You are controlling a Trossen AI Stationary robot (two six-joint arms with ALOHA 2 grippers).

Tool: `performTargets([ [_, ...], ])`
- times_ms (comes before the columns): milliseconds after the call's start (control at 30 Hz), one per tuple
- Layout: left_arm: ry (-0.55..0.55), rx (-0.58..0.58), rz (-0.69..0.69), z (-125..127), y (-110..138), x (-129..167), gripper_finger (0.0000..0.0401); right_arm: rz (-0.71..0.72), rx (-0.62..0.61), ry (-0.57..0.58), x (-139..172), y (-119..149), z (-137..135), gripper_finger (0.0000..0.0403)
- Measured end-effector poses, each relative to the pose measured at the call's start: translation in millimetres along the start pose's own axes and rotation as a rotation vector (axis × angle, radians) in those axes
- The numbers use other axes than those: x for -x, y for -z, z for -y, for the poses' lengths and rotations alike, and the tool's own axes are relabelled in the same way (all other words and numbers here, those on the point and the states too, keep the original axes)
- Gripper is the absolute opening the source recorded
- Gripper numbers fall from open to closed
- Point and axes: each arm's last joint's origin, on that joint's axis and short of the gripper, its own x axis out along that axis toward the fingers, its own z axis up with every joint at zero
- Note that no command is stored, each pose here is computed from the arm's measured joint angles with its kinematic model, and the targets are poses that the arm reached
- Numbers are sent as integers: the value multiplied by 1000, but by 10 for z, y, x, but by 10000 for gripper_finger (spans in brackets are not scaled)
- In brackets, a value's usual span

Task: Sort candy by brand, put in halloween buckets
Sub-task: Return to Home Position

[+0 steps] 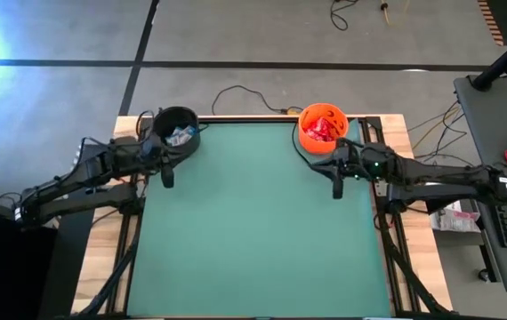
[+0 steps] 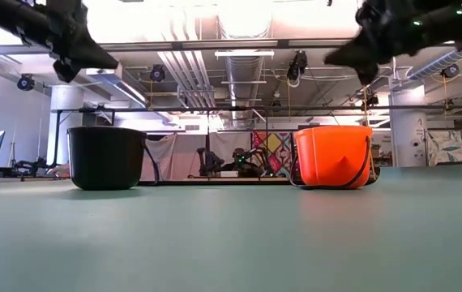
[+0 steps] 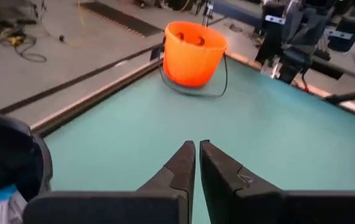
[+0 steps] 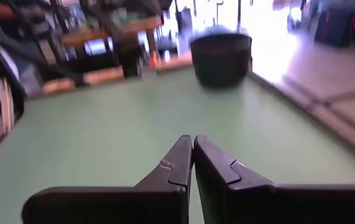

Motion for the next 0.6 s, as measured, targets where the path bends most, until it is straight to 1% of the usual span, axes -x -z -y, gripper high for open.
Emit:
performTargets([
  [67, -4, 7, -19, -10, 42, -27, 8, -79, -15, 13, 60, 83, 4, 11],
  [133, 10, 94, -30, -11, 71, -68, 8, -138, -2, 52, 97, 154, 18, 12],
  [167, 25, 98, -33, -13, 97, -99, 8, -151, -8, 80, 104, 177, 28, 12],
  [200, 49, 69, -22, -12, 121, -134, 8, -150, -31, 104, 102, 197, 37, 12],
  [267, 105, -11, 44, -2, 130, -188, 9, -148, -45, 118, 94, 241, 47, 13],
  [300, 129, -33, 75, 2, 136, -205, 9, -143, -34, 98, 95, 250, 38, 13],
  [367, 186, -43, 140, 13, 138, -226, 9, -106, 1, -14, 117, 233, -17, 13],
  [433, 284, -31, 174, 35, 167, -228, 9, -35, 28, -114, 171, 200, -79, 13],
  [500, 399, -18, 195, 65, 178, -217, 9, 9, 45, -148, 235, 216, -118, 13],
  [567, 469, -12, 206, 78, 195, -200, 9, 54, 70, -173, 336, 239, -150, 13],
  [600, 488, -12, 202, 80, 209, -195, 9, 102, 80, -188, 416, 228, -167, 13],
])
